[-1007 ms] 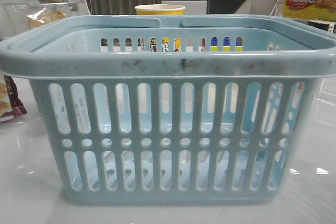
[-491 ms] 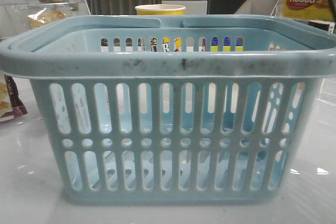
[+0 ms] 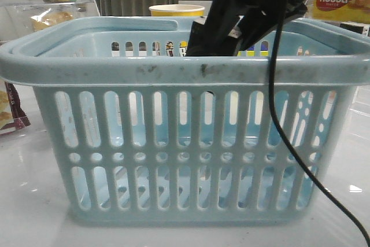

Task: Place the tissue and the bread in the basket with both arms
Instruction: 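Carry the black box over the basket and release it inside, then grasp the wrapped bread cake on the shelf with the left gripper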

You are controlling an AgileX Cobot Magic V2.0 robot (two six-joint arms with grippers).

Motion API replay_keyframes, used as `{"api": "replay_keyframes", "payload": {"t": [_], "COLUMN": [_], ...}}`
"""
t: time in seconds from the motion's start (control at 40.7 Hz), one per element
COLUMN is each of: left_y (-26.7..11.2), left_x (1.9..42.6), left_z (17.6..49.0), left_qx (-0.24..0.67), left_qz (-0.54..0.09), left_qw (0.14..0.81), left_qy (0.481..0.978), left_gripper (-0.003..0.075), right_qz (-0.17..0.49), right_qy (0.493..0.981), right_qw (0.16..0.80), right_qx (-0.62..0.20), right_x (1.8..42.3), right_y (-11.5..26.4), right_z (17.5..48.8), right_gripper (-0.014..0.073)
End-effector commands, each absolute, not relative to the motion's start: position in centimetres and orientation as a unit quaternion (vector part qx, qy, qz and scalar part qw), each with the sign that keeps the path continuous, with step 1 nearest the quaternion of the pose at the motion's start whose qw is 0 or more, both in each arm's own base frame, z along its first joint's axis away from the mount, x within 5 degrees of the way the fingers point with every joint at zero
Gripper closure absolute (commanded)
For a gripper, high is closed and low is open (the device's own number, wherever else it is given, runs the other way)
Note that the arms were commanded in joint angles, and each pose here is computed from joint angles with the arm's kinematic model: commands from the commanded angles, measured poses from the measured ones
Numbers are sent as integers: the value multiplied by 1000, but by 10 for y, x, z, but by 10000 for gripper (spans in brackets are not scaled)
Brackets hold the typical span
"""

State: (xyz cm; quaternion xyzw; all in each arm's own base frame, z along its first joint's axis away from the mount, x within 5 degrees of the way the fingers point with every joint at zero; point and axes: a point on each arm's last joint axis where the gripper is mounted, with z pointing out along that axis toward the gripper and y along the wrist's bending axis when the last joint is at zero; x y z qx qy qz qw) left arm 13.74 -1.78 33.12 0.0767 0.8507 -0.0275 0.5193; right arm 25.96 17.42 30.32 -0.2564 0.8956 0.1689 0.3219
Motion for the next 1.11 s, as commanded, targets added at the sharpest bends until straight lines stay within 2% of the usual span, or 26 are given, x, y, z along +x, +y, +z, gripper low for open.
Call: {"api": "replay_keyframes", "payload": {"t": [0.0, 0.246, 0.467, 0.737, 1.081], "left_y": [-19, -19, -23, -37, -50], "left_x": [141, 141, 170, 247, 356], "left_z": [347, 349, 369, 383, 353], "left_qx": [67, 65, 63, 29, 22], "left_qz": [-35, -41, -45, -100, -103], "left_qw": [566, 570, 564, 530, 475], "left_qy": [821, 818, 822, 842, 874], "left_gripper": [120, 120, 115, 94, 94], "right_qz": [187, 201, 209, 219, 211], "right_qy": [871, 849, 836, 813, 812], "right_qw": [383, 420, 436, 475, 480], "right_qx": [-246, -249, -257, -255, -257], "right_x": [259, 229, 186, 157, 158], "right_y": [174, 156, 131, 114, 113], "right_z": [330, 368, 388, 403, 403], "right_gripper": [22, 13, 13, 13, 13]}}
